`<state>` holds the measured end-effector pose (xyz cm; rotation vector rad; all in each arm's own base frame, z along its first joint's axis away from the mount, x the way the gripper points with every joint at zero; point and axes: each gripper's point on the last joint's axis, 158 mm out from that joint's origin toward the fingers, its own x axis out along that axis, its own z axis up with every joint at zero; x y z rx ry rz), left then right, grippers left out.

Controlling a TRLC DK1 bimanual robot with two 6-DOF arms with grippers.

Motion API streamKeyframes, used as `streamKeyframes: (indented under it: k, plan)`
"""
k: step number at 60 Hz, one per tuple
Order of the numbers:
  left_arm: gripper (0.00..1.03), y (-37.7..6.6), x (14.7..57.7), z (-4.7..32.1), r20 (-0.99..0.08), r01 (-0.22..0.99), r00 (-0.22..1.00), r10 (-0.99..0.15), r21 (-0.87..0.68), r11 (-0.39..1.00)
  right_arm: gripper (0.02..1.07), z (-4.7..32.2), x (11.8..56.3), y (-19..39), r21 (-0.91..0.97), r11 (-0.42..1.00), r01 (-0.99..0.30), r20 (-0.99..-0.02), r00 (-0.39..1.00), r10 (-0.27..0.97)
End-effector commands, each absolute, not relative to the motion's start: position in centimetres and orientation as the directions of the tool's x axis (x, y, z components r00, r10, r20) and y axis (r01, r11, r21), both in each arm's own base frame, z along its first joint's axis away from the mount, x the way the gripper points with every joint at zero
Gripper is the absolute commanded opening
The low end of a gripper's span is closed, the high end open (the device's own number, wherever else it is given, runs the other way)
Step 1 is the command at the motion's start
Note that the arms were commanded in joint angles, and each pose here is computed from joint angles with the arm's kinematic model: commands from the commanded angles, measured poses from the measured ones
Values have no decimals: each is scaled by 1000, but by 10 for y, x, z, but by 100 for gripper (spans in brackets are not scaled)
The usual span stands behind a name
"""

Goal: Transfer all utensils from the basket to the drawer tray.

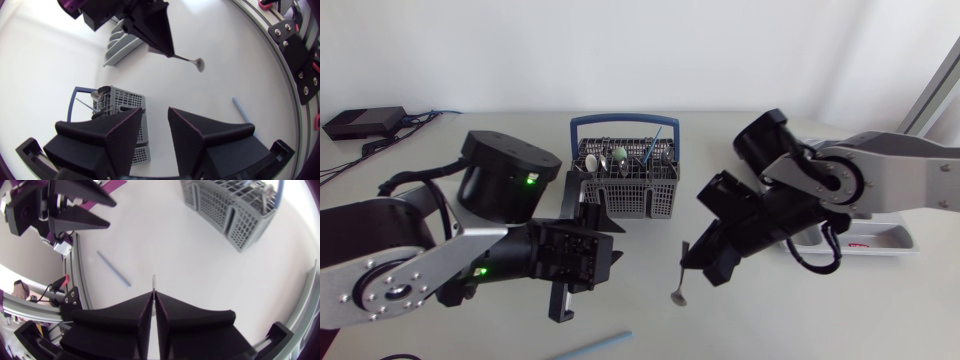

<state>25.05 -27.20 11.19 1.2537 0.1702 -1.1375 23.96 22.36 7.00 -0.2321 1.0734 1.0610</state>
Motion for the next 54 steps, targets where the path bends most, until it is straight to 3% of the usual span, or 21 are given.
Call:
streamKeyframes:
  k: [1, 16, 29, 40, 54]
  plan:
    - [40, -257, 246, 97, -684, 784, 478, -551, 615, -83, 12, 70, 251, 199, 359, 592, -722, -792, 101, 603]
    - [40, -240, 240, 72, -746, 841, 448, -493, 538, -51, 12, 76, 306, 101, 516, 769, -378, -715, 304, 630]
    - [40, -227, 224, 47, -819, 888, 377, -432, 453, -83, 12, 70, 332, -9, 632, 770, -87, -648, 485, 587]
    - [40, -223, 219, 43, -823, 890, 373, -429, 448, -86, 12, 66, 332, -93, 645, 761, 68, -633, 605, 482]
    - [40, -223, 213, 43, -817, 887, 373, -440, 454, -89, 12, 61, 330, -156, 644, 748, 162, -622, 680, 389]
